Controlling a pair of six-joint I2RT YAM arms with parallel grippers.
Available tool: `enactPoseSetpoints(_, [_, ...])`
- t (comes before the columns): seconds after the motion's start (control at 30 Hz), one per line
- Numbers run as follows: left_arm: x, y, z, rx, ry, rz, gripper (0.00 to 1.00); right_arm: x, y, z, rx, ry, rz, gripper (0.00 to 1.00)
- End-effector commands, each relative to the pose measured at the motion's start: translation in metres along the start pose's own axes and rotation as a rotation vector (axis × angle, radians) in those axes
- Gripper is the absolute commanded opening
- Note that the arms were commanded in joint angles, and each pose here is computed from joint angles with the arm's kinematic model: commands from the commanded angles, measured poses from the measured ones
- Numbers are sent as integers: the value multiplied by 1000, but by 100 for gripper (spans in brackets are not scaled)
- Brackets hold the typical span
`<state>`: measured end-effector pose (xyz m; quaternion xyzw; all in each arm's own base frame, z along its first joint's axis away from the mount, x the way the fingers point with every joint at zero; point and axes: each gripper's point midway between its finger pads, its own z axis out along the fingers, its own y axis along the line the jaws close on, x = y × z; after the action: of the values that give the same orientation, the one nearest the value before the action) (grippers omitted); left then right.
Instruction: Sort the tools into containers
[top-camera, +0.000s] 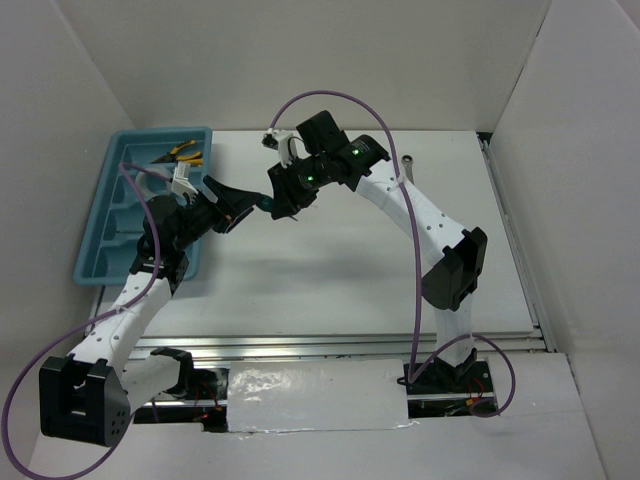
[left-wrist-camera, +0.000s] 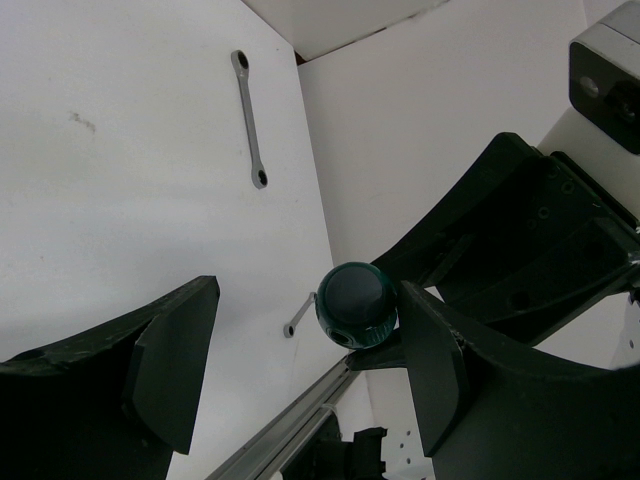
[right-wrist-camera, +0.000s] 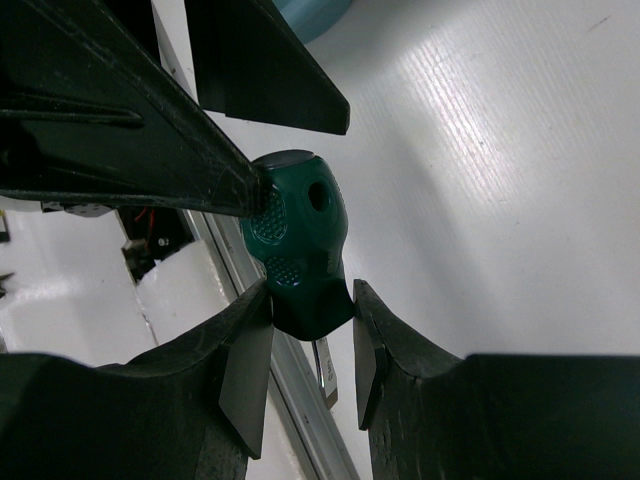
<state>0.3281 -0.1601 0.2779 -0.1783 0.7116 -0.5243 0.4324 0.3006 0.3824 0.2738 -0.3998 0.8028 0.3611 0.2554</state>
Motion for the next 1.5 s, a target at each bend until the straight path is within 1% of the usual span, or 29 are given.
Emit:
enactPoseSetpoints(0.0, [3,-16,3,56,16,20,84,-8,3,3,-3,-16,-20,0])
enactPoseSetpoints(0.3, [15,-29,7,118,76,-23,76,-7,4,11,5,-4,-30,0])
enactPoseSetpoints(0.4, [15,-30,8,123,80,-33,66,-7,6,12,3,-2,-33,0])
enactPoseSetpoints(0.43, [16,-30,8,122,85,-42,58,-7,6,12,4,-3,-35,0])
enactPoseSetpoints(0.5, [18,-27,9,119,92,-51,51,-9,6,12,8,-9,-38,0])
enactPoseSetpoints(0.53, [18,-27,9,118,93,-50,43,-9,7,12,5,-8,-40,0])
enactPoseSetpoints(0.63, [19,-25,9,108,93,-48,30,-10,7,11,6,-11,-43,0])
enactPoseSetpoints(0.7, [19,-24,9,103,94,-45,25,-11,9,11,3,-12,-47,0])
enactPoseSetpoints(0.73, [19,-23,10,102,92,-28,13,-12,8,10,7,-16,-43,0])
enactPoseSetpoints(0.8, [13,-22,9,77,80,5,0,-12,9,8,12,-15,-43,16])
enactPoseSetpoints(0.83, [6,-21,8,63,64,85,0,-14,7,2,11,-24,-36,48])
enactPoseSetpoints(0.87, [0,-18,6,32,57,122,0,-13,7,-1,3,-22,-26,65])
enactPoseSetpoints(0.9, [-25,-24,4,5,-6,185,0,-14,4,-7,5,-33,-16,75])
enactPoseSetpoints(0.93, [-30,-10,-3,-71,3,284,0,-15,-4,-21,14,-53,6,86])
enactPoseSetpoints(0.97, [-50,-22,-9,-87,-42,376,0,-18,-11,-30,22,-76,15,91])
enactPoseSetpoints(1.0, [-69,0,-22,-216,-71,521,0,-21,-9,-45,6,-103,18,92])
enactPoseSetpoints(1.03, [-83,2,-29,-270,-96,615,0,-24,-28,-61,31,-132,46,93])
enactPoseSetpoints(1.07, [-101,-6,-38,-306,-130,707,0,-20,-36,-66,35,-134,67,93])
enactPoseSetpoints(1.1, [-120,-3,-49,-365,-160,797,0,-20,-39,-79,41,-154,74,93])
enactPoseSetpoints(1.13, [-130,9,-62,-453,-119,971,0,-13,-56,-87,58,-156,112,93])
enactPoseSetpoints(1.17, [-149,-1,-74,-496,-130,1098,0,-12,-62,-93,68,-167,122,93])
enactPoseSetpoints(1.2, [-162,4,-81,-558,-77,1286,0,-10,-65,-100,75,-177,129,93])
enactPoseSetpoints(1.23, [-161,12,-88,-587,7,1378,0,-2,-74,-103,85,-172,156,93])
enactPoseSetpoints(1.27, [-173,14,-96,-606,94,1585,0,-1,-75,-106,88,-178,159,93])
enactPoseSetpoints(1.3, [-177,21,-102,-629,149,1652,0,1,-79,-108,94,-181,165,93])
enactPoseSetpoints(1.37, [-182,43,-114,-660,284,1740,0,6,-83,-106,102,-175,176,93])
enactPoseSetpoints(1.4, [-183,58,-109,-605,400,1831,0,9,-84,-104,98,-167,183,93])
enactPoseSetpoints(1.43, [-180,73,-125,-595,514,1812,0,9,-82,-103,99,-166,178,93])
enactPoseSetpoints(1.47, [-182,92,-123,-545,627,1850,0,10,-83,-101,100,-159,181,93])
